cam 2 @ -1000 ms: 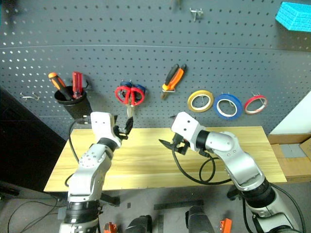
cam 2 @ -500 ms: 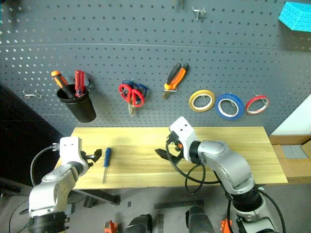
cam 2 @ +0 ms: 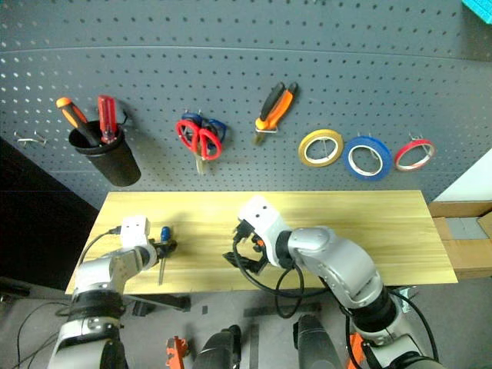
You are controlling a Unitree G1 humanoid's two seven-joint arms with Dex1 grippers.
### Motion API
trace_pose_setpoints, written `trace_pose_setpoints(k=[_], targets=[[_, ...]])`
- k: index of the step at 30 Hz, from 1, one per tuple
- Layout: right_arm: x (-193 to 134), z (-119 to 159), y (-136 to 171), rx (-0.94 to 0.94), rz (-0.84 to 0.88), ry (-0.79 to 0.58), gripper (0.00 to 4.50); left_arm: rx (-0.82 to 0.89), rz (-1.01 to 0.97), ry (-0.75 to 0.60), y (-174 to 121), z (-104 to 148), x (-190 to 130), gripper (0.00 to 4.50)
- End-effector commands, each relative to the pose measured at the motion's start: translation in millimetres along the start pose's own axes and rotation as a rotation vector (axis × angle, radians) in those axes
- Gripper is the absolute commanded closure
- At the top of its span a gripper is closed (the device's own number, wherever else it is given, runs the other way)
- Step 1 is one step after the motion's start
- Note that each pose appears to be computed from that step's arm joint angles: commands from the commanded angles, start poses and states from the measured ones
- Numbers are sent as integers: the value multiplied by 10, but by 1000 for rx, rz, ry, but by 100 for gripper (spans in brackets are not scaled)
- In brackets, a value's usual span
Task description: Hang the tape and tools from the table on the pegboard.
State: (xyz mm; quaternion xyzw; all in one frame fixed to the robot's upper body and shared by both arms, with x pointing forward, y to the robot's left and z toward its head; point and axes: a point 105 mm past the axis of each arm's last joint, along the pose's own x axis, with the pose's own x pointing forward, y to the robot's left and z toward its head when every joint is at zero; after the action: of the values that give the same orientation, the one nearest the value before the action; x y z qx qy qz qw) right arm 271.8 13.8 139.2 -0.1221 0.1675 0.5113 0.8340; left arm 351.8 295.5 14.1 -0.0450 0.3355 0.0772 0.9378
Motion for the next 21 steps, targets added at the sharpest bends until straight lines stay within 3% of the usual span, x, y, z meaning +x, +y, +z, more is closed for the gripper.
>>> trace_pose_setpoints(k=[1, 3, 8, 12, 16, 21], targets=[[-36, 106, 119, -50, 43, -37, 0, 6, 18, 67, 53, -185, 70, 98], [-36, 108, 104, -56, 40, -35, 0, 13, 16, 69, 52, -199, 81, 134], [-38, 113, 52, -71, 27, -37, 0, 24, 13, 48, 51, -214, 59, 292], [-47, 141, -16, -121, 9, -55, 0, 61, 68, -100, 156, 22, -60, 393], [-119, 207, -44, -201, 22, -104, 0, 126, 69, -299, 126, 270, -341, 393], [-182, 318, -47, -289, 35, -212, 0, 278, 79, -638, -198, 551, -933, 393]])
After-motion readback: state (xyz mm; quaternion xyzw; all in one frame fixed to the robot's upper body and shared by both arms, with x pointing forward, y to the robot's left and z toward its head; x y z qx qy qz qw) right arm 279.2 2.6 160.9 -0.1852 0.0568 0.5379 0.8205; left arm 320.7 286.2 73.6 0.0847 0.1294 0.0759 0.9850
